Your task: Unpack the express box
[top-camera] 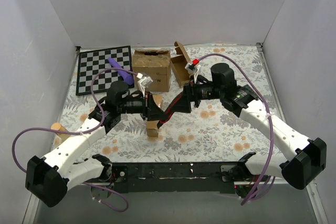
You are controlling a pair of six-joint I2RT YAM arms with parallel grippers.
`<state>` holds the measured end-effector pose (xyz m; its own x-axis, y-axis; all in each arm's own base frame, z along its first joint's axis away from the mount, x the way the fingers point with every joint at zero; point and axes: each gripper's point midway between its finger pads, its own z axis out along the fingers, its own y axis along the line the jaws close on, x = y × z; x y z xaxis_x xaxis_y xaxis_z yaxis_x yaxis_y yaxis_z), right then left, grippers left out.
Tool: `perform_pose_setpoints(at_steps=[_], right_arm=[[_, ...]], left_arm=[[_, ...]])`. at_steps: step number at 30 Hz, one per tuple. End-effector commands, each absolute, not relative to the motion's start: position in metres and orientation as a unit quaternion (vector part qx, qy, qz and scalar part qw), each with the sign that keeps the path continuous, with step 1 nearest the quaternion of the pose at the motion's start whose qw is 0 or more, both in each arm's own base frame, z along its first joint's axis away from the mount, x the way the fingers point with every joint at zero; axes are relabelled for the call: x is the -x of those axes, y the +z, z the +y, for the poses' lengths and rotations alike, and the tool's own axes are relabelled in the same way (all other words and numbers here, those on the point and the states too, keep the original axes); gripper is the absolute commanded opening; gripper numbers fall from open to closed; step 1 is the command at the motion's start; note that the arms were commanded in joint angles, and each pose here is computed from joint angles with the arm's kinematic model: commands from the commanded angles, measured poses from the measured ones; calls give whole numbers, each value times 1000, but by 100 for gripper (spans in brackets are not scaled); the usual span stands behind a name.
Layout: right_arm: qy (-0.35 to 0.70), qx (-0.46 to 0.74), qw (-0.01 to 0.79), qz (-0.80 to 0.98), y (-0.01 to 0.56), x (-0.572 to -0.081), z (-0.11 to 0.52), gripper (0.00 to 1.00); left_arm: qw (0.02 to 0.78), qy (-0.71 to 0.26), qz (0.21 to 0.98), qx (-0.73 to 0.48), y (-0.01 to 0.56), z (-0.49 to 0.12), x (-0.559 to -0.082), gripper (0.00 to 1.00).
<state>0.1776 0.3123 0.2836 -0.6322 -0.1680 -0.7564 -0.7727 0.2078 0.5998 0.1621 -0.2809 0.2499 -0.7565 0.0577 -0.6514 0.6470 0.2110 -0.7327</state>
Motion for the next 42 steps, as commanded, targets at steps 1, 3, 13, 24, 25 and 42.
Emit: perform_pose_setpoints(at_steps=[1,3,13,24,25,42], right_arm=[[493,280,345,748,288,-201,292,96],[475,258,379,751,292,-210,280,97],[431,226,428,761,278,-215,255,98],[438,219,411,769,255,-204,251,98],[441,221,411,767,256,-203,252,98],[429,212,389,787,231,-212,256,98]], left_arm=[[329,-518,774,-158,255,-246,-196,0],[374,-462,798,-100,251,-224,-221,0],[489,-278,779,276,240,-98,-289,0],[348,-331,797,366,129,-102,-286,0],[356,-338,791,364,131,-102,-288,0],[297,-301,820,385,67,-92,-272,30]])
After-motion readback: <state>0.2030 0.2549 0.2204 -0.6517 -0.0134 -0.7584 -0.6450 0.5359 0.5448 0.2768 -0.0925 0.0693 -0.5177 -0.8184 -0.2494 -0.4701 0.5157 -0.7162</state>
